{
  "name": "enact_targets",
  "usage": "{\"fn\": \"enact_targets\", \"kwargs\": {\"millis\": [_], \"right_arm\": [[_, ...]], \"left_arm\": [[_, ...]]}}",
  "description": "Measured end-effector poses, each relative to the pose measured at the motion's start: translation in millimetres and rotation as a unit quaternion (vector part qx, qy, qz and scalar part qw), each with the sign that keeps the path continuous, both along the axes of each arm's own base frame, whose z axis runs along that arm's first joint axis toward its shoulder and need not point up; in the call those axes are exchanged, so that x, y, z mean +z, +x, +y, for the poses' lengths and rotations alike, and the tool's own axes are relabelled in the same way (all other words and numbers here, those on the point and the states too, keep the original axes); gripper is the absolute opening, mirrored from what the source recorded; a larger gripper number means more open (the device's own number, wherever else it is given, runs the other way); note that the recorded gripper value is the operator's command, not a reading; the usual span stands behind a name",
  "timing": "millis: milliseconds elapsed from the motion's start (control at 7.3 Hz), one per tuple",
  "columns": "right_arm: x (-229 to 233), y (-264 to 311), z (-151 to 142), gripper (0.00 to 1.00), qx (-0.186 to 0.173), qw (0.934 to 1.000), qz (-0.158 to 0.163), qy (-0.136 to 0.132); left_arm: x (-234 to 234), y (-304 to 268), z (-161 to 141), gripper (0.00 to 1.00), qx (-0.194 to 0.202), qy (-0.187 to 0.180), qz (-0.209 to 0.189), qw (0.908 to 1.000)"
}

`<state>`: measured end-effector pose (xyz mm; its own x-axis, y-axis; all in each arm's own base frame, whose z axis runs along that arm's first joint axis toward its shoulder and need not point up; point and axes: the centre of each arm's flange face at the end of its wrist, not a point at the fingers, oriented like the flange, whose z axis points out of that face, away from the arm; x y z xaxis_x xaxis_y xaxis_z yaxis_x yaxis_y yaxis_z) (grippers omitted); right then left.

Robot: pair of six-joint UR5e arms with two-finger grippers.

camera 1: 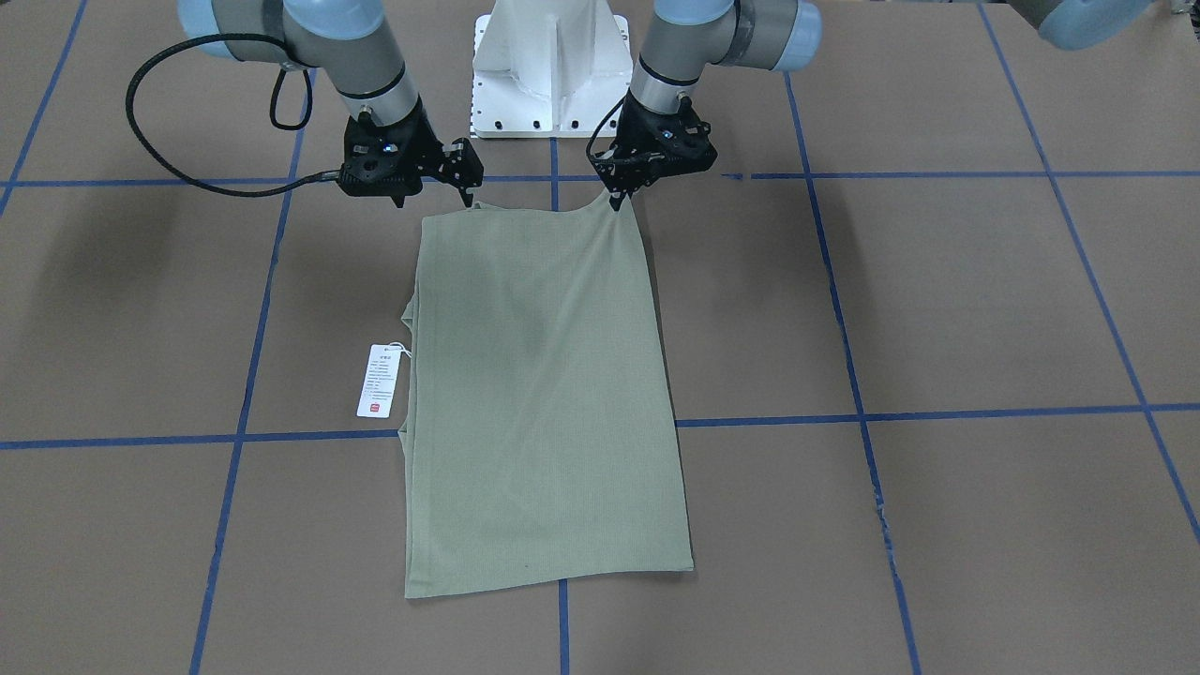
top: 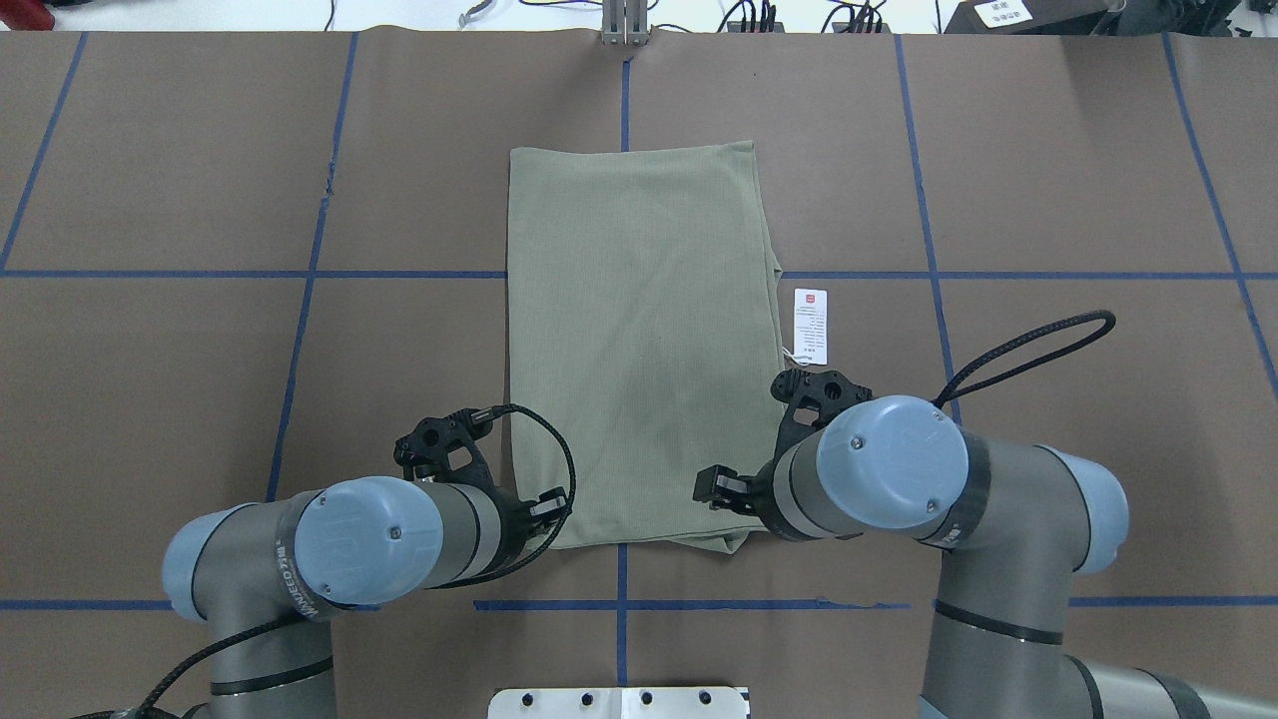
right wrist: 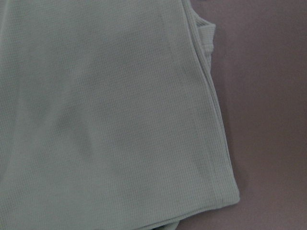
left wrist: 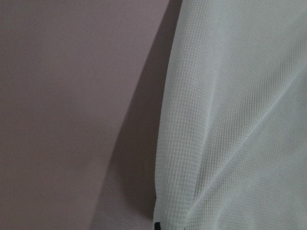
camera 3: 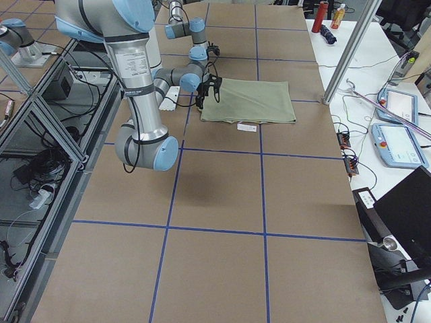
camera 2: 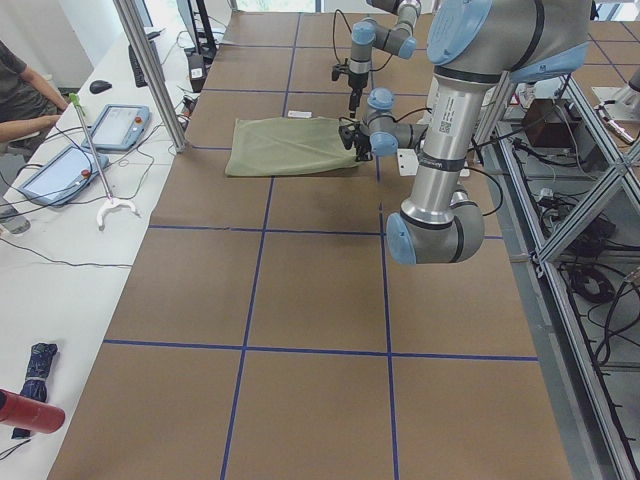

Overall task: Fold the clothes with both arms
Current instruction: 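Bring both grippers to the shirt's edge nearest the robot, then grasp the near edge corners of the olive shirt with both grippers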

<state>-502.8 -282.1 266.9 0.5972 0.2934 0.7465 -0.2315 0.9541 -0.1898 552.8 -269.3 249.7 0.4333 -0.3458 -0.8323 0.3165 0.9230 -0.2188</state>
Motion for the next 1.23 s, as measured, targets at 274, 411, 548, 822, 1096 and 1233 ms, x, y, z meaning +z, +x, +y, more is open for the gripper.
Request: {"fn": "enact_targets", "kwargs": {"millis": [274, 411, 548, 822, 1096, 1233], "right_arm": [[4, -14, 15, 1.00, 0.071, 0.9946, 0.001, -0.076], [11, -19, 16, 1.00, 0.094, 0.9907, 0.007, -0.099], [19, -24, 15, 1.00, 0.106, 0.9883, 0.015, -0.109], [27, -29, 11, 1.00, 0.116, 0.9866, 0.024, -0.112], [32, -37, 7, 1.00, 0.122, 0.9861, 0.031, -0.109], [34, -44, 5, 1.00, 0.124, 0.9858, 0.036, -0.108]], "left_arm": [[0, 1, 0, 0.00, 0.001, 0.000, 0.000, 1.0000], [0, 1, 0, 0.00, 0.001, 0.000, -0.001, 1.0000], [0, 1, 1, 0.00, 0.002, 0.000, -0.001, 1.0000], [1, 2, 1, 0.00, 0.002, -0.001, -0.001, 1.0000], [2, 2, 1, 0.00, 0.002, 0.000, -0.002, 1.0000], [1, 2, 1, 0.00, 0.003, 0.000, -0.002, 1.0000]]}}
